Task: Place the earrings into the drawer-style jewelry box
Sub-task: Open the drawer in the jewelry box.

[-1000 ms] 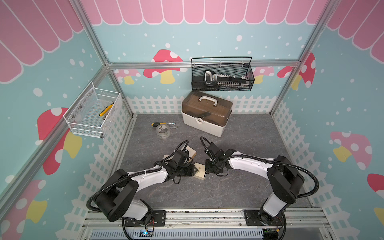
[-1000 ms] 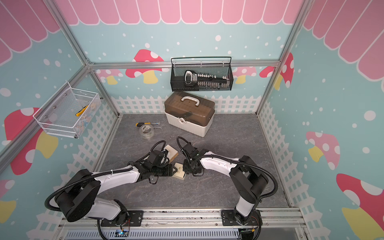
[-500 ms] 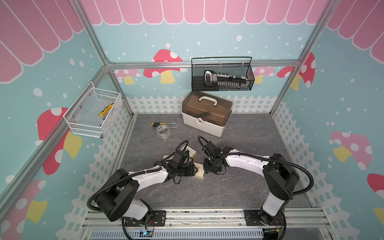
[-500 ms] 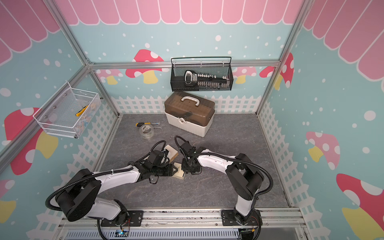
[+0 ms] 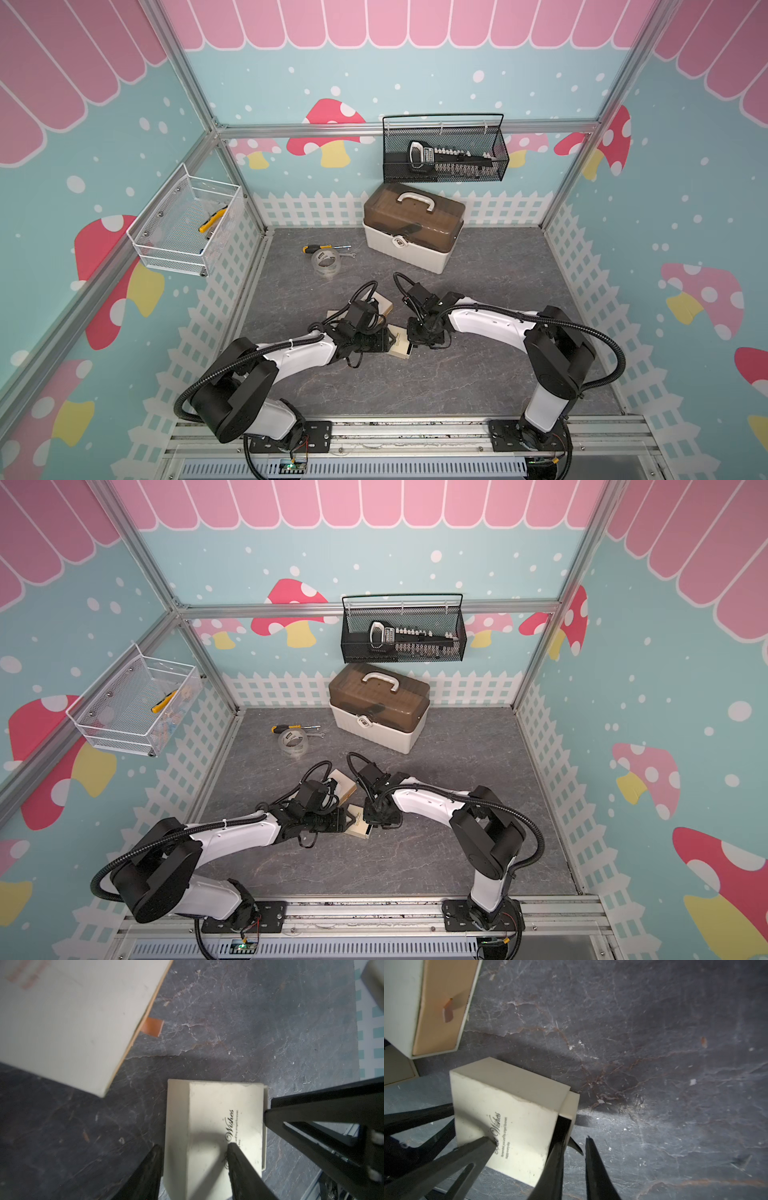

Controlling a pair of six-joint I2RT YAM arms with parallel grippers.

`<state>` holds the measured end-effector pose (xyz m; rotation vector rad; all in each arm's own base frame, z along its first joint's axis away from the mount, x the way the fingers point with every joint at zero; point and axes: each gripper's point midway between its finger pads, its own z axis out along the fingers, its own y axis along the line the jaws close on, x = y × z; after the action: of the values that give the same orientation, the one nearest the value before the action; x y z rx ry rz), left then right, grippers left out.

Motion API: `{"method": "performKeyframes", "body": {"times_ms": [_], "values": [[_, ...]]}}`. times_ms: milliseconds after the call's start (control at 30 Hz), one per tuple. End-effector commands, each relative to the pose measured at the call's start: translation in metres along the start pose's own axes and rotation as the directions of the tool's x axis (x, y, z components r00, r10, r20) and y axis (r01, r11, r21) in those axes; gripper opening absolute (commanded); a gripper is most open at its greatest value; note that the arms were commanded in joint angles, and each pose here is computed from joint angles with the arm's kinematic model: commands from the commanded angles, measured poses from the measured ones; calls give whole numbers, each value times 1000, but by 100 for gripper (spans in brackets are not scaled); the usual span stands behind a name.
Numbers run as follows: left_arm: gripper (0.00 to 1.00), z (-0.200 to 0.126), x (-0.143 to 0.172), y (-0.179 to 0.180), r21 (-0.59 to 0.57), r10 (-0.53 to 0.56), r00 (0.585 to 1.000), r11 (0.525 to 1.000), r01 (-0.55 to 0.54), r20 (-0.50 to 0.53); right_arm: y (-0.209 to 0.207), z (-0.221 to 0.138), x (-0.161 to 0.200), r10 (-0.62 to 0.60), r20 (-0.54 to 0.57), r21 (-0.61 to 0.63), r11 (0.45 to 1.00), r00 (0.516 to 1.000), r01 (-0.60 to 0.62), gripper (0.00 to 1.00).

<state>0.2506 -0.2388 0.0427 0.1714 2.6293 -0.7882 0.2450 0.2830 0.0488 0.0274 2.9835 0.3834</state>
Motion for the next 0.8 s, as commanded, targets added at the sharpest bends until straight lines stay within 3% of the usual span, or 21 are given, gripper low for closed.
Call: {"method": "performKeyframes", "body": {"times_ms": [0,300,767], "values": [[50,0,1,8,-39,4,1000,999,-3,1,-14,10,9,12,-46,81,997,999,-8,20],[47,-1,9,9,-16,-16,1000,1000,16,-2,-3,20,11,7,-72,48,999,997,-4,22],[46,-3,15,40,-178,-38,999,983,36,-5,-47,7,20,-8,-64,231,973,998,23,15]]}}
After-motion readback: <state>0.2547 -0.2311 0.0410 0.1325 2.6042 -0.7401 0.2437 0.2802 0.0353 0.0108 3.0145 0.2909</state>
